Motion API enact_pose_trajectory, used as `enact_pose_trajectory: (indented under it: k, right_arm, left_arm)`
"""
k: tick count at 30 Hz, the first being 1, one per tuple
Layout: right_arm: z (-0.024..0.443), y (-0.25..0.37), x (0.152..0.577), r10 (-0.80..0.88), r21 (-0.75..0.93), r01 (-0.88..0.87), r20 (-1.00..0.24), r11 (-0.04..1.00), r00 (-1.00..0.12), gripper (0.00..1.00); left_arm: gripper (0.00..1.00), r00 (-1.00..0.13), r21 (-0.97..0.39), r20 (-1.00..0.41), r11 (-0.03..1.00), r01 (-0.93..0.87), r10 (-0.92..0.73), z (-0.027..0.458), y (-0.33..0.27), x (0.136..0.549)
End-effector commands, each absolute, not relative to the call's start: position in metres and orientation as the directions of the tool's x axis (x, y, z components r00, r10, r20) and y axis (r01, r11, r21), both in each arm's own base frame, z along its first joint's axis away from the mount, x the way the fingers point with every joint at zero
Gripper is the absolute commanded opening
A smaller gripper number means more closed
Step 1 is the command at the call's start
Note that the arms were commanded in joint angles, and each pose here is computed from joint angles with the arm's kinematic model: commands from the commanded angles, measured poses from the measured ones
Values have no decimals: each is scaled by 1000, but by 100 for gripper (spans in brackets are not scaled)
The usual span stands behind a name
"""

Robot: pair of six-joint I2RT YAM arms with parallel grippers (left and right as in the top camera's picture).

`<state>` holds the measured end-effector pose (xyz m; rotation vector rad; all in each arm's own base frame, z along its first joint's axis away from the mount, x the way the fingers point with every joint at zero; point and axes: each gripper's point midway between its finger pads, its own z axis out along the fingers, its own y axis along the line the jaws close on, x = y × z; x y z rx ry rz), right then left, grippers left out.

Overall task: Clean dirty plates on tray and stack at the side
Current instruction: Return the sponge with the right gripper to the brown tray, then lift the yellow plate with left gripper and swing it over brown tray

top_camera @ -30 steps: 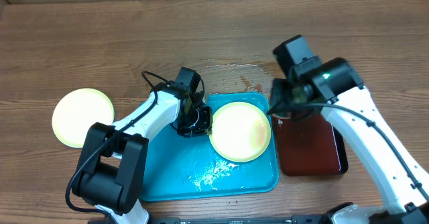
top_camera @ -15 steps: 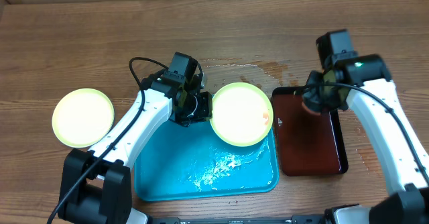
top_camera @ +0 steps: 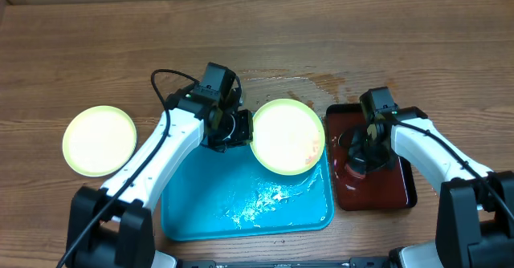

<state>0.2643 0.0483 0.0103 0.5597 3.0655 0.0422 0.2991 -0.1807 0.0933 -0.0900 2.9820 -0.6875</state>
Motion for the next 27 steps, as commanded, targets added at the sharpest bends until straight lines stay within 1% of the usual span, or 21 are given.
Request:
enact_pose_trajectory:
  k: [1,6,10,14,17,19,23,27]
  right_arm:
    - [7,53,262,362,58,361,0,931,-932,100]
    - [10,53,263,355,57,354,-1,933,-935,100]
    - [29,56,277,355,70,353,-26,933,-934,100]
    - [68,59,299,348,103,339,-86,935,-934,100]
    - [105,58,319,354,120,338,-161,934,-921,100]
    - [128,51,328,388,102,375,-204,921,-899,100]
    - [173,14,334,489,-10,518,-310,856,-815,100]
    - [213,-3,332,507,-27,550,-351,835,-787,100]
  left_arm:
    - [4,-982,-479,-162,878,-4,-93,134,-184,312]
    - [4,-983,-478,-159,878,-4,-91,143,-184,311]
    - [4,-983,-478,-160,878,-4,-91,143,-184,311]
    - [4,-984,-476,-157,879,-3,-89,143,-183,310]
    - [4,-984,-476,-157,879,-3,-89,143,-183,310]
    - [4,-984,-476,-157,879,-3,-88,143,-183,310]
    - [4,-985,-474,-152,880,-5,-87,143,-183,309]
    - [4,-985,-476,-162,879,22,-64,143,-191,307]
